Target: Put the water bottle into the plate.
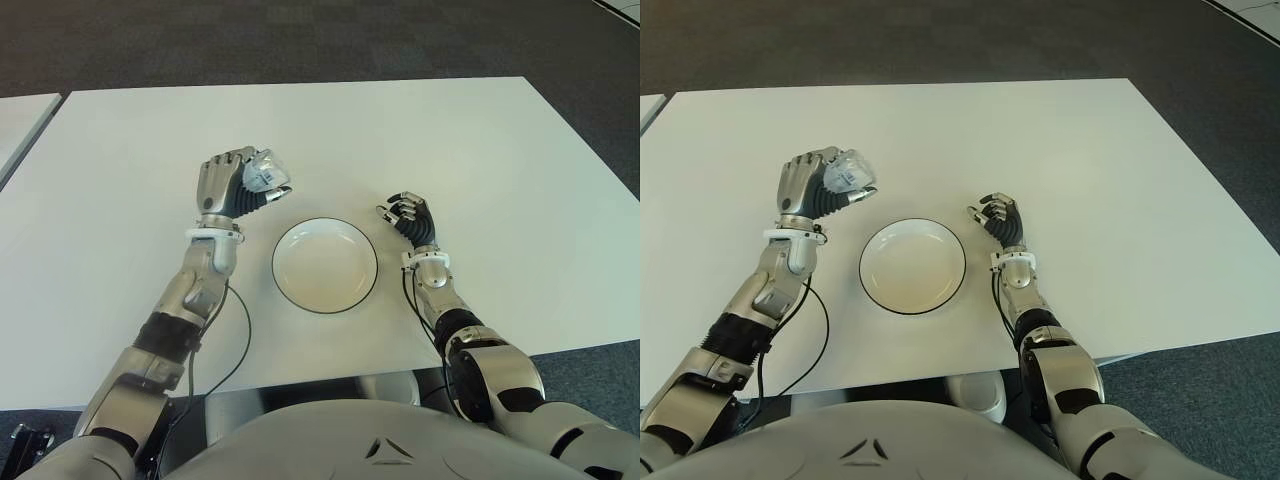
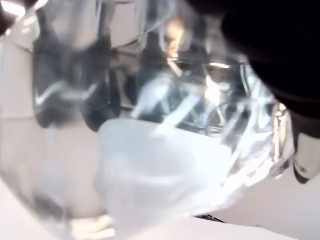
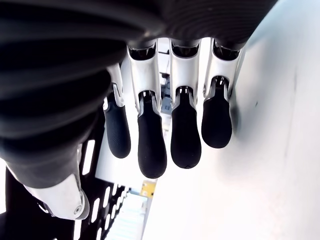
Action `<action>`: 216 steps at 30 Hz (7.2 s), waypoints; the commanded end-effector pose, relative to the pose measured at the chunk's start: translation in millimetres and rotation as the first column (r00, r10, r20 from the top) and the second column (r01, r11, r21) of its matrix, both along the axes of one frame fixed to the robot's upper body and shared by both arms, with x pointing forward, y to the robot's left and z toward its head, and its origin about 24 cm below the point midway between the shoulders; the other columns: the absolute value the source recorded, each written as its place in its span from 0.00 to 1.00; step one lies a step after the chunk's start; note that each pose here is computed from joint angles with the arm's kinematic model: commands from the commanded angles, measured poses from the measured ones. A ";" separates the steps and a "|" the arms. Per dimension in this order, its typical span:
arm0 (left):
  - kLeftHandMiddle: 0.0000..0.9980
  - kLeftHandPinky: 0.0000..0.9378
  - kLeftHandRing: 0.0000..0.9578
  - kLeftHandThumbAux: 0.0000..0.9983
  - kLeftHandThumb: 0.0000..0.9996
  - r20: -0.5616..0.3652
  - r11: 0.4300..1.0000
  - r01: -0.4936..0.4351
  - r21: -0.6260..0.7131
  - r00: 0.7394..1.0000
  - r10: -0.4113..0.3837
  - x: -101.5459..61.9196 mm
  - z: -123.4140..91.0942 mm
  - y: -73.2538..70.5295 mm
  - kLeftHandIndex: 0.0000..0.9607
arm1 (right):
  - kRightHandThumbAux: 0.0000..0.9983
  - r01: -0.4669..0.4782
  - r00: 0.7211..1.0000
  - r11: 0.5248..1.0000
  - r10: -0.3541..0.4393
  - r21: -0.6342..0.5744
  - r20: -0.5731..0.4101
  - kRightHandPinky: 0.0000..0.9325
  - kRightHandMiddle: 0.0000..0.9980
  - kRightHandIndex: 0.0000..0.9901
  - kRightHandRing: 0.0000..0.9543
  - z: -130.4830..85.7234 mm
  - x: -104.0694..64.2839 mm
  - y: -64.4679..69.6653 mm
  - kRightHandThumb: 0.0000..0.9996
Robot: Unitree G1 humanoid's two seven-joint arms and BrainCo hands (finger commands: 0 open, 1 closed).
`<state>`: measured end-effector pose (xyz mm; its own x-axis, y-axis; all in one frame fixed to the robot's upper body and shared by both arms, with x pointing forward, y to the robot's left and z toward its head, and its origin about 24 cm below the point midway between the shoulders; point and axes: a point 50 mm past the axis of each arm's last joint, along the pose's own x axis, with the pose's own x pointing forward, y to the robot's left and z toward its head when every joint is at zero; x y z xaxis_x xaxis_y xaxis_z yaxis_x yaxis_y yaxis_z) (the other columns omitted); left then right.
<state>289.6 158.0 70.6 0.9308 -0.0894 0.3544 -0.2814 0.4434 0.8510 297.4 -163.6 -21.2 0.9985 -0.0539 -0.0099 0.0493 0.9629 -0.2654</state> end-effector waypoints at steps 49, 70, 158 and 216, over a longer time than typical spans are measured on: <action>0.54 0.87 0.87 0.67 0.85 -0.402 0.667 0.733 0.130 0.654 -0.641 -61.3 -73.1 -102.9 0.41 | 0.73 0.030 0.996 1.000 -0.029 0.009 -0.087 0.71 0.66 0.44 0.69 -16.5 -11.6 1.7 0.71; 0.59 0.70 0.74 0.66 0.85 -0.391 0.674 0.720 0.166 0.675 -0.625 -61.5 -76.8 -92.4 0.42 | 0.73 0.016 0.997 1.000 -0.016 0.005 -0.078 0.70 0.65 0.44 0.69 -16.0 -12.5 -0.2 0.71; 0.00 0.00 0.00 0.38 0.04 0.017 0.973 0.200 0.116 0.979 -0.204 -39.5 -52.0 -46.3 0.00 | 0.73 0.011 0.997 1.000 -0.011 -0.001 -0.074 0.71 0.65 0.44 0.69 -14.0 -10.6 -3.9 0.71; 0.00 0.00 0.00 0.49 0.00 -0.148 0.542 -0.140 -0.829 0.989 0.030 -42.6 -84.3 52.4 0.00 | 0.73 0.012 0.997 1.000 -0.013 -0.010 -0.076 0.69 0.65 0.44 0.69 -13.6 -9.7 -2.5 0.71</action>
